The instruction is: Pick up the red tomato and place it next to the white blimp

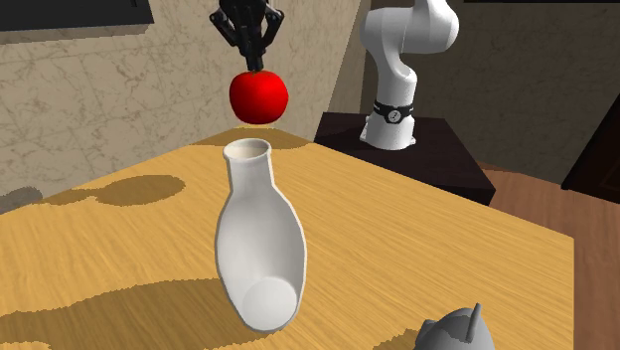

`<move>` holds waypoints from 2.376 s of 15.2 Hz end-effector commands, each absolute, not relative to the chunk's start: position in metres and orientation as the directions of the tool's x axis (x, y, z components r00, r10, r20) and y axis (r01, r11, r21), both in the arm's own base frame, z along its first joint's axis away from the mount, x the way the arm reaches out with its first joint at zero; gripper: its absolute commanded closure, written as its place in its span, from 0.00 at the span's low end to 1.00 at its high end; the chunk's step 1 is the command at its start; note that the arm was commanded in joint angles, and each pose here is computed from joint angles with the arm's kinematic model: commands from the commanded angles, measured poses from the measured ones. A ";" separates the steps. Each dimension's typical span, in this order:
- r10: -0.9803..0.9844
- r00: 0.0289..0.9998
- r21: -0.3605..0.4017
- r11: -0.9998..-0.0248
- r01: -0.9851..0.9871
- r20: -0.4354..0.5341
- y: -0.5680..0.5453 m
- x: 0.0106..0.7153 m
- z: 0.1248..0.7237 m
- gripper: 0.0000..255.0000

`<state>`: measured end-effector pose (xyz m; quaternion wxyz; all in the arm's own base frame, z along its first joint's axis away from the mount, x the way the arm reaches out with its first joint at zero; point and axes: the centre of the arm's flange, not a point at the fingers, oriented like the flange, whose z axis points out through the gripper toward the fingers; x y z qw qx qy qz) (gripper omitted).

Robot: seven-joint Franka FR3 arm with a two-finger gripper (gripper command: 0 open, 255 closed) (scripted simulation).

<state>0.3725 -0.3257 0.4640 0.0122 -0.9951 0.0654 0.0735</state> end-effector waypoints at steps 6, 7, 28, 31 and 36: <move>-0.128 0.981 -0.015 -0.991 -0.132 -0.148 -0.294 0.396 0.482 1.00; -0.128 0.981 -0.015 -0.991 -0.132 -0.148 -0.283 0.404 0.482 1.00; -0.128 0.981 -0.015 -0.991 -0.132 -0.148 -0.107 0.541 0.462 1.00; -0.128 0.981 -0.015 -0.991 -0.132 -0.148 -0.107 0.541 0.446 1.00; -0.128 0.981 -0.015 -0.991 -0.132 -0.148 -0.107 0.541 0.420 1.00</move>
